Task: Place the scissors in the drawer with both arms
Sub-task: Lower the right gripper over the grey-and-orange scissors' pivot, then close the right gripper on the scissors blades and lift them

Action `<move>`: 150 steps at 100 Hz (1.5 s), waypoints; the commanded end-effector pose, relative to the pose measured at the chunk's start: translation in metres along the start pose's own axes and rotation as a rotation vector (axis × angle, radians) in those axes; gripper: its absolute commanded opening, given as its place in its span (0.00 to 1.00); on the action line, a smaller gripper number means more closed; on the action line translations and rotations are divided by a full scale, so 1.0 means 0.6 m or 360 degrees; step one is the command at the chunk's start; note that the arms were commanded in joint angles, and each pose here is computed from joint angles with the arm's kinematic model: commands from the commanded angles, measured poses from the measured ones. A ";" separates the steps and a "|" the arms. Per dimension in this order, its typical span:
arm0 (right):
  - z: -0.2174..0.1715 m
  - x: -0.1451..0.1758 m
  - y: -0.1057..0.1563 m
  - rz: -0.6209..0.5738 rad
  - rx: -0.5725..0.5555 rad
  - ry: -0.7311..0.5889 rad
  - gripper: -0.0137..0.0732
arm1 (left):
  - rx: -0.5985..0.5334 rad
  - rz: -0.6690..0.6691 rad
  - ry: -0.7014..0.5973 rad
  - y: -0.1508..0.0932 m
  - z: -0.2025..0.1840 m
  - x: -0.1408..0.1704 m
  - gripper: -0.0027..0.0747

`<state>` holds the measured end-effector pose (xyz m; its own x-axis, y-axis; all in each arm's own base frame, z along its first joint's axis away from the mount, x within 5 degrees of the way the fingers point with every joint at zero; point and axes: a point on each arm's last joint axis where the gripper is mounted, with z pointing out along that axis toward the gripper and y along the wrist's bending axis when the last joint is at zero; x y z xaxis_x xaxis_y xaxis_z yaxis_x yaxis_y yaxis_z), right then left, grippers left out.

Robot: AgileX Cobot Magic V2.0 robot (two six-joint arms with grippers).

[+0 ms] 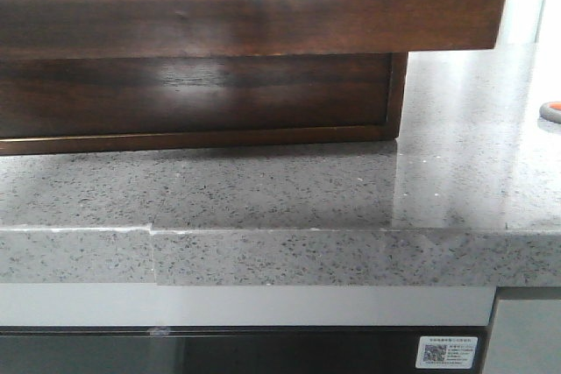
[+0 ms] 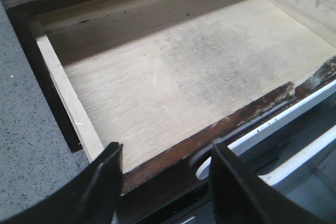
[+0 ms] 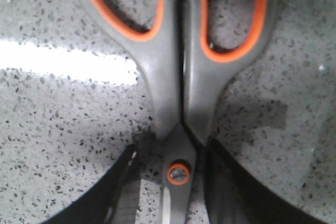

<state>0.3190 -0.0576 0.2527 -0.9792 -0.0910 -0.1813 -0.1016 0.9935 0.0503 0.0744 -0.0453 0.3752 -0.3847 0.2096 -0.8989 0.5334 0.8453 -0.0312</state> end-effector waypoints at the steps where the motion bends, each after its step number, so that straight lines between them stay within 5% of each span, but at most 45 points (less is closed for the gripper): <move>1: -0.031 -0.006 0.002 -0.0021 0.0022 -0.0108 0.39 | -0.0005 -0.0017 -0.0153 -0.001 -0.009 -0.024 0.49; 27: -0.031 -0.005 0.002 -0.0021 0.0020 -0.0102 0.15 | -0.0007 -0.0012 -0.0152 -0.001 -0.009 -0.024 0.49; 99: -0.044 -0.012 0.001 -0.0026 0.0035 -0.0150 0.14 | -0.0008 -0.0003 -0.0152 -0.001 -0.009 -0.024 0.49; 125: -0.121 -0.017 0.008 -0.0052 0.0101 -0.0365 0.14 | -0.0008 -0.0003 -0.0152 -0.001 -0.009 -0.024 0.49; 150: -0.284 0.002 0.048 -0.0173 0.0102 -0.0810 0.14 | -0.0009 0.0013 -0.0152 -0.001 -0.009 -0.024 0.49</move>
<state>0.3071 -0.0520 0.3637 -0.8770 -0.1217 -0.4648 -0.1266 0.9917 -0.0208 0.0744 -0.0453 0.3752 -0.3786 0.2192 -0.8992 0.5378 0.8428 -0.0210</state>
